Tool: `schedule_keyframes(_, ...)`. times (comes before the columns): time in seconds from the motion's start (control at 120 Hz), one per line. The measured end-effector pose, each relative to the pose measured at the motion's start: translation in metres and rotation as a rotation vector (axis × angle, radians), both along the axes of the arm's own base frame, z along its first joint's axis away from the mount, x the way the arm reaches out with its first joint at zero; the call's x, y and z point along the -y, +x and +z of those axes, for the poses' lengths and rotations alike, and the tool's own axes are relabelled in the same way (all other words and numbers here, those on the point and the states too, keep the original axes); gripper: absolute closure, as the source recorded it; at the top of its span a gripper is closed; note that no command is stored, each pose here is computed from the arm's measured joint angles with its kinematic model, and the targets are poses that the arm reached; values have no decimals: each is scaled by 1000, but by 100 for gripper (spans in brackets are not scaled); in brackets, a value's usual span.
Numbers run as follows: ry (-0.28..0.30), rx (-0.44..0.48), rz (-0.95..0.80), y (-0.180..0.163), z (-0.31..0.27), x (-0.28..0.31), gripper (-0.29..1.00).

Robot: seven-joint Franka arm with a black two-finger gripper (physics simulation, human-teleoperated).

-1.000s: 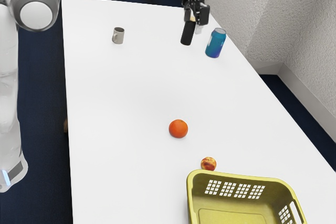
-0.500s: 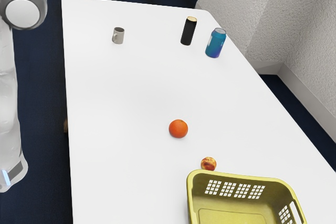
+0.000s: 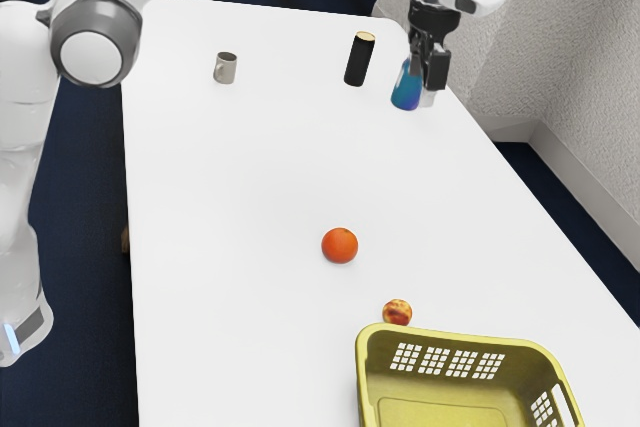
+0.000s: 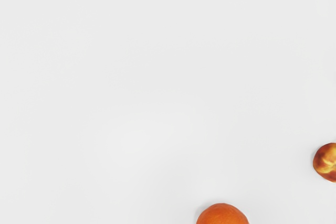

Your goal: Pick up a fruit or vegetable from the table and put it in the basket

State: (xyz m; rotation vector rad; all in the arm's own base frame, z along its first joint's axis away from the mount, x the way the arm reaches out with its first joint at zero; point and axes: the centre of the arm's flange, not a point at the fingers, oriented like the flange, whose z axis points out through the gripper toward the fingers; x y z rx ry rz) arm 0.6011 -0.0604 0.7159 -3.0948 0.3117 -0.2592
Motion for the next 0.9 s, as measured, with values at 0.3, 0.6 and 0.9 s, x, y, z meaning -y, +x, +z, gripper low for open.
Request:
schedule_keyframes(0.3,11,-166,-41,-19,-143,18,0)
schedule_keyframes(0.6,9,-88,-144,-59,-212,68,0)
schedule_keyframes(0.9,0,-19,-60,-57,-204,20,0)
